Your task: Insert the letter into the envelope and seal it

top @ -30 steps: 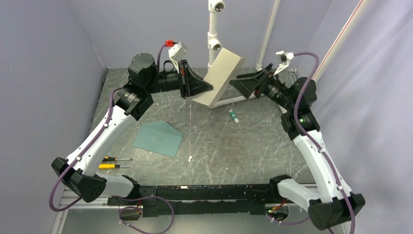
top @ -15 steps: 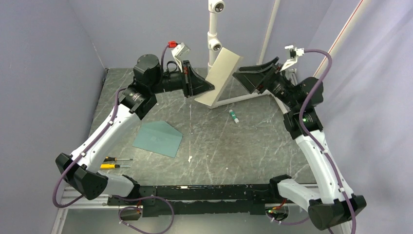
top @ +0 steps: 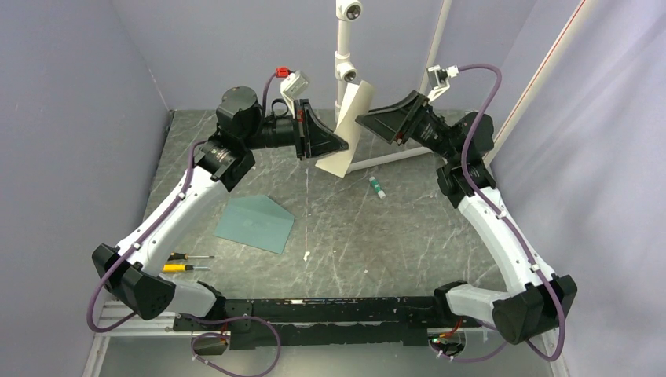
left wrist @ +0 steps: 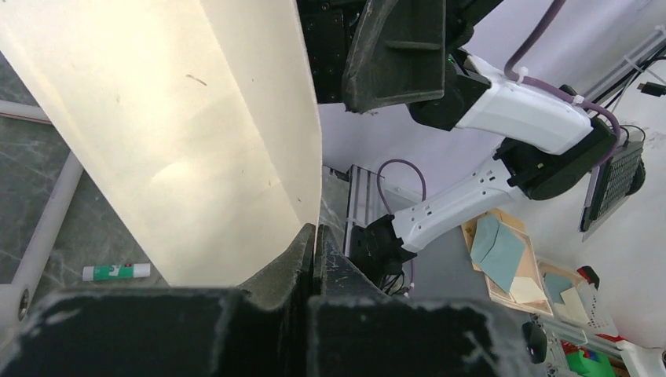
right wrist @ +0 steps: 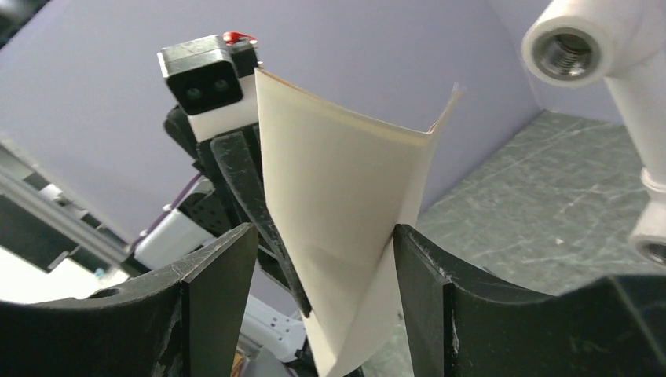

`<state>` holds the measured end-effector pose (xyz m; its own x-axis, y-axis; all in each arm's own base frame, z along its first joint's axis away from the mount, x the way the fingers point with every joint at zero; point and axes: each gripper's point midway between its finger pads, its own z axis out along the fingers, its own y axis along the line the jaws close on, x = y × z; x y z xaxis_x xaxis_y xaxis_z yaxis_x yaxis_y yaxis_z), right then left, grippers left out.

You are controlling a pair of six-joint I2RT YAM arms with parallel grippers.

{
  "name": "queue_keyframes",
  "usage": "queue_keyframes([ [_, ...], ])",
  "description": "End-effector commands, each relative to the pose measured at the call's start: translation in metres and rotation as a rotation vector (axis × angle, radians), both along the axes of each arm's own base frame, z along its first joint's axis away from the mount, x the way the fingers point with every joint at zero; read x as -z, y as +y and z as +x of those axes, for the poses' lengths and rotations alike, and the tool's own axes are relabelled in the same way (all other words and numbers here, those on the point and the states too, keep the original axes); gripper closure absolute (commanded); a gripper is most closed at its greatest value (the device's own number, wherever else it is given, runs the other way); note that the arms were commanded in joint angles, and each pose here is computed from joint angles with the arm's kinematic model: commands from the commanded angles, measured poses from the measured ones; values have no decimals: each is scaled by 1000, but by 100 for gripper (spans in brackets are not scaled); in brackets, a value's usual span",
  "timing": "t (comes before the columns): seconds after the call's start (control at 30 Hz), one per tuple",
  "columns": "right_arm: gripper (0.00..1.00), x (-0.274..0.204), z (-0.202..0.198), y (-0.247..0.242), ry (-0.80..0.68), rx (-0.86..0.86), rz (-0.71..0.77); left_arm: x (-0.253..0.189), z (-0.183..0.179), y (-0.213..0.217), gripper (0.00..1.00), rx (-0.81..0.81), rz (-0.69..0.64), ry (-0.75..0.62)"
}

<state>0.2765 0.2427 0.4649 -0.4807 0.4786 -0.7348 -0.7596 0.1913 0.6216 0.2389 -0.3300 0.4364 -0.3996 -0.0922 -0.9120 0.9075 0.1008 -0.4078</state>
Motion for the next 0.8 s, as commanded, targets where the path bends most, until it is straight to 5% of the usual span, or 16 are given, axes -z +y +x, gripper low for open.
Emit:
queue_keyframes([
  [0.0,32,-40,-27,3,-121,-110,100,-19,-8,1,98,26,-37,-69],
  [0.53,36,-49,-48,-3,-231,-133,175,-21,7,13,98,-118,-16,-93],
  [0.77,58,-44,-41,-1,-235,-97,145,-25,3,14,98,-89,-15,-88],
])
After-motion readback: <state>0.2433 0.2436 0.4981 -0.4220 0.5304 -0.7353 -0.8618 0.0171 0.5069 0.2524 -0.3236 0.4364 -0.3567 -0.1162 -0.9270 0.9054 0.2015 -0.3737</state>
